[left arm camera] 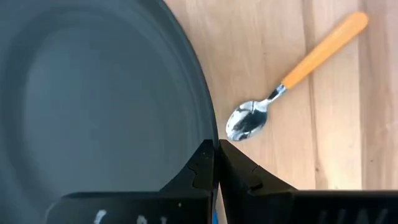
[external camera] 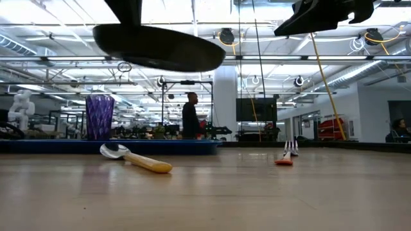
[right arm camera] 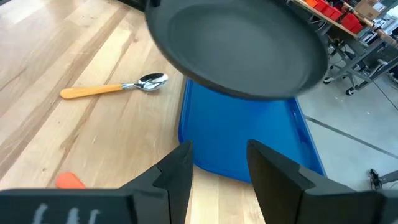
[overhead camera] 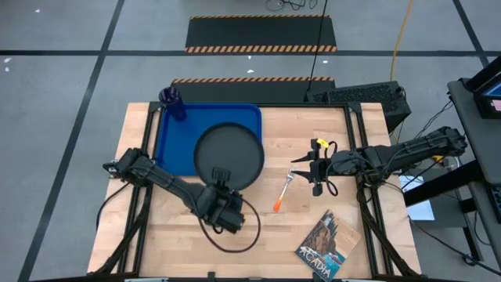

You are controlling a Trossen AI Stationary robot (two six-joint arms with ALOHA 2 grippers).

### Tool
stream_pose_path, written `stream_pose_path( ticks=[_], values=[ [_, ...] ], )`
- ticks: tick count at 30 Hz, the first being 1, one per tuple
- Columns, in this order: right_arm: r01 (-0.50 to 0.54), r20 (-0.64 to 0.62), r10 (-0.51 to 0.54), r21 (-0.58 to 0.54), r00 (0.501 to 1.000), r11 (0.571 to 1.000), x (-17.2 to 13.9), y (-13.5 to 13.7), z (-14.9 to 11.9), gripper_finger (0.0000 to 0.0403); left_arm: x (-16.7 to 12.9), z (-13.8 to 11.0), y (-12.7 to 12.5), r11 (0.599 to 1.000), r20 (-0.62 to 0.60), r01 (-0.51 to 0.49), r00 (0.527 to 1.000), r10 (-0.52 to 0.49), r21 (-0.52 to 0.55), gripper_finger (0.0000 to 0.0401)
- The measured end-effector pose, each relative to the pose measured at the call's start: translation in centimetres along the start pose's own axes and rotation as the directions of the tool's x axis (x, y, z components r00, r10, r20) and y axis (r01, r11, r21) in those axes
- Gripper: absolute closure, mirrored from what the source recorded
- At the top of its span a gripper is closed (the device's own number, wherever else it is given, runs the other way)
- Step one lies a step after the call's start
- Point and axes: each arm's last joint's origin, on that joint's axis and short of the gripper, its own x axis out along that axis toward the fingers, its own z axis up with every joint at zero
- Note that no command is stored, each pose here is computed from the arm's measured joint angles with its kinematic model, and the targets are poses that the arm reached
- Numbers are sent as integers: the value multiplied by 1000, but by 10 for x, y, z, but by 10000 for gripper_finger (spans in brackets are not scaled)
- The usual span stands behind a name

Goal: Pick and place plate/cup/fork/spoon on tray
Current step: Put the black plate on the blue tray

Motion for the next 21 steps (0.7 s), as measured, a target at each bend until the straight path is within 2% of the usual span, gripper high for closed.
stream_pose_path(
  ticks=[9, 15, 21],
  values=[
    [-5, -15, 5, -6, 1000, 1000, 0, 0, -2, 257, 6, 5, 30, 1000, 23, -19, 1000, 20, -23, 395],
    [-13, -45, 13, 11, 999, 1000, 0, 1, -5, 257, 16, 7, 46, 999, 5, -25, 1000, 26, -48, 394],
    [-15, -53, 16, 11, 998, 1000, 0, 2, -5, 257, 37, 5, 57, 997, -58, -35, 998, 31, -76, 394]
  ],
)
